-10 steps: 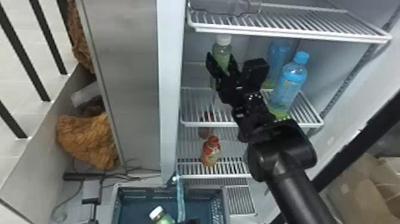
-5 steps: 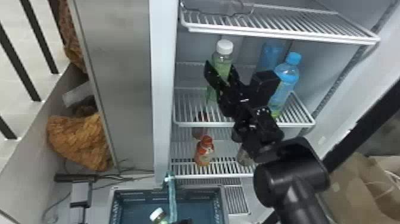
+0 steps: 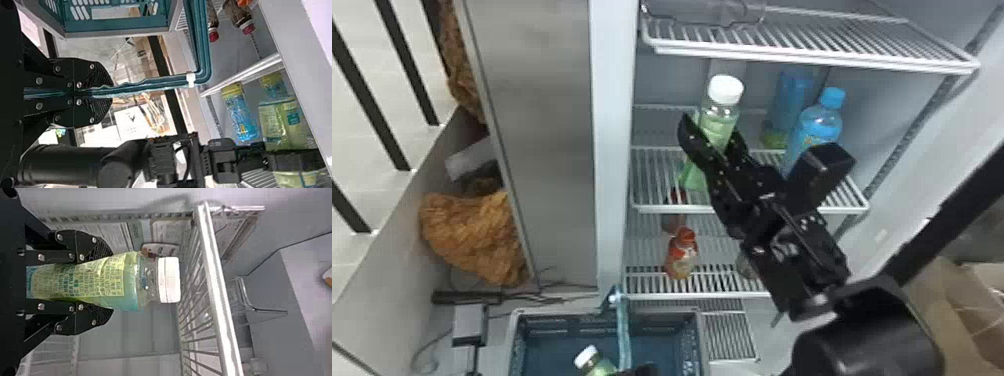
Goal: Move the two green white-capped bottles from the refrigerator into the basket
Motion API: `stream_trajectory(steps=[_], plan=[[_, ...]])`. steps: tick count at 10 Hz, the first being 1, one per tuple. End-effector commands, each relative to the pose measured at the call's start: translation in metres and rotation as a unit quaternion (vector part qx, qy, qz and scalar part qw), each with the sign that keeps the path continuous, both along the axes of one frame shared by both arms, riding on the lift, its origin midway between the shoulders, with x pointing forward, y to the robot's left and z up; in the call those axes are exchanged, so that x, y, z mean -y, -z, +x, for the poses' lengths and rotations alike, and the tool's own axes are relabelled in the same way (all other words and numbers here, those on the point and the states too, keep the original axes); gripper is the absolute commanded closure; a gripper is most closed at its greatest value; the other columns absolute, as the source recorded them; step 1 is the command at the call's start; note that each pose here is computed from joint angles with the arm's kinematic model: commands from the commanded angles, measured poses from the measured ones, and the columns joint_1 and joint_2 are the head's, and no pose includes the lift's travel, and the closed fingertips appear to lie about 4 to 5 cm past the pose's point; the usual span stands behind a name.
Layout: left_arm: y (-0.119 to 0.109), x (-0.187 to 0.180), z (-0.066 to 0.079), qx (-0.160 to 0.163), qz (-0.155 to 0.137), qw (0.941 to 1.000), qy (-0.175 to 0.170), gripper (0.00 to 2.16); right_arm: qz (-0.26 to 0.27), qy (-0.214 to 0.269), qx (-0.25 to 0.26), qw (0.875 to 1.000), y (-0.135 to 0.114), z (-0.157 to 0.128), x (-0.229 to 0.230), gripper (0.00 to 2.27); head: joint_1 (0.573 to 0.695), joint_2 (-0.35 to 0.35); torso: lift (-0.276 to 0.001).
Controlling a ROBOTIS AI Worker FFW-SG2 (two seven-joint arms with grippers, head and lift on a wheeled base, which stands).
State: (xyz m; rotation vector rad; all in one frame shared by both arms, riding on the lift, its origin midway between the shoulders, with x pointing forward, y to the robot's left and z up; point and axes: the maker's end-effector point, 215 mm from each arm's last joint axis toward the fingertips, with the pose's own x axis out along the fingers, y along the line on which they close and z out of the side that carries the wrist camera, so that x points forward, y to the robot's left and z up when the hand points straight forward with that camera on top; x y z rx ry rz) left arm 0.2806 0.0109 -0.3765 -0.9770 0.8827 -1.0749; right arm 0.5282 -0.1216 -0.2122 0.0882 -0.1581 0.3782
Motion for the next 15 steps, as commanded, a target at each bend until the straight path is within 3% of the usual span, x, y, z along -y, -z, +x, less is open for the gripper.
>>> stream_trajectory(steps=[1,8,11,15], plan=[[-0.001,-0.001,0.001,0.002,0.0,1.0,-0.001,1.2,0.012,-0.004,-0.009,1.0,-0.002,-0.02,0.002,0.89,0.695,-0.155,-0.004],[0.001,-0.002,0.001,0.001,0.002,1.0,-0.002,1.2,0.021,-0.03,-0.067,0.997,-0.006,-0.094,0.006,0.89,0.695,-0.174,-0.004],[0.001,-0.001,0.0,0.0,0.003,1.0,-0.001,1.2,0.015,-0.057,-0.146,0.988,0.014,-0.133,0.003,0.89,0.695,-0.182,-0.004],[0.001,-0.001,-0.001,0.0,0.002,1.0,0.0,1.2,-0.029,-0.063,-0.286,0.956,0.073,-0.177,0.015,0.89,0.695,-0.199,-0.004]])
